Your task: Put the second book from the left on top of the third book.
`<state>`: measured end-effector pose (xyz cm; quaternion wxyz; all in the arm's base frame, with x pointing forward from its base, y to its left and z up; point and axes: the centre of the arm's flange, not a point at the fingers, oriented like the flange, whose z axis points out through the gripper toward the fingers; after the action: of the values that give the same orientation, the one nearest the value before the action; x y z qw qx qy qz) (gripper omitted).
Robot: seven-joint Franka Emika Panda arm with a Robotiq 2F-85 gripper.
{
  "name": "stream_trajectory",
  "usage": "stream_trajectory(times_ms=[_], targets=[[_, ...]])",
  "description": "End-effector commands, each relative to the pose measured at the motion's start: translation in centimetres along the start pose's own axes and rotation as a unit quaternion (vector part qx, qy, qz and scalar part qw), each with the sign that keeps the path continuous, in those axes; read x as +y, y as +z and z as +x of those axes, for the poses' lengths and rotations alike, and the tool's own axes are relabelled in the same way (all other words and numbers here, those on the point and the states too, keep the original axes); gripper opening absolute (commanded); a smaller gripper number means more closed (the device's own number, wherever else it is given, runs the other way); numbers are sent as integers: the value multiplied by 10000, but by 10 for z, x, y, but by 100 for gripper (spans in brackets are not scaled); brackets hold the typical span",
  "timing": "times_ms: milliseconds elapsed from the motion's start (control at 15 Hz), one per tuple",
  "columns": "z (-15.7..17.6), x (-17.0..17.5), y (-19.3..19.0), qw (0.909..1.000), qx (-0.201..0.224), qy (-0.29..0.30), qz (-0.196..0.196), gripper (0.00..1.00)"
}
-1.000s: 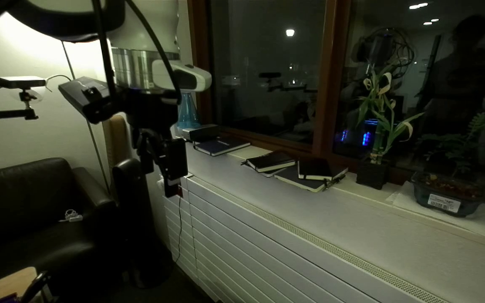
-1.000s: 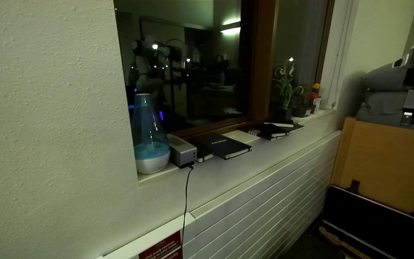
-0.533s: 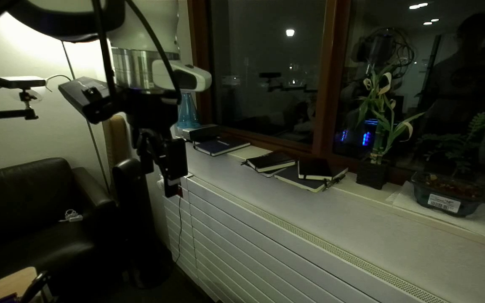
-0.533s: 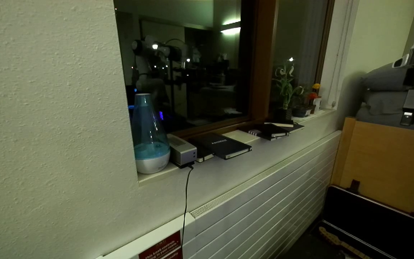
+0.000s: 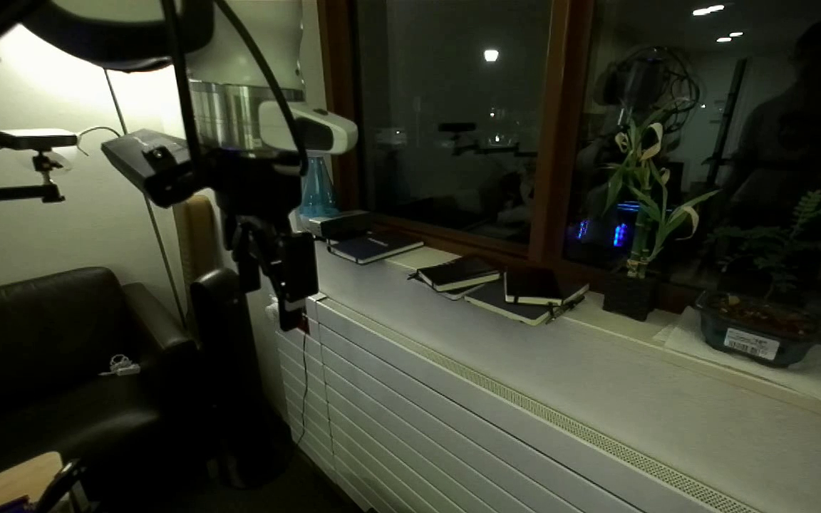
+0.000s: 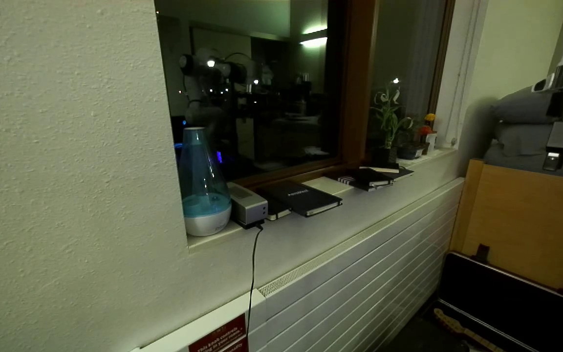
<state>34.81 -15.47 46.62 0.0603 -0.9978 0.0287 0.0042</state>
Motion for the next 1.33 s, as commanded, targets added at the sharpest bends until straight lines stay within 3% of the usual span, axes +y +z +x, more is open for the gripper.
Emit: stream_trajectory(times_ms=[0,333,733,1000,1267], targets=[[34,-20,0,9998,72,-186,-14,100],[85,-75,13,9956,288,-825,-323,100],[125,-137,41,9840,437,-1578,-704,100],[135,-167,64,9721,529,-2052,-1004,100],[134,-193,89,9494,560,-2705,-1494,100]])
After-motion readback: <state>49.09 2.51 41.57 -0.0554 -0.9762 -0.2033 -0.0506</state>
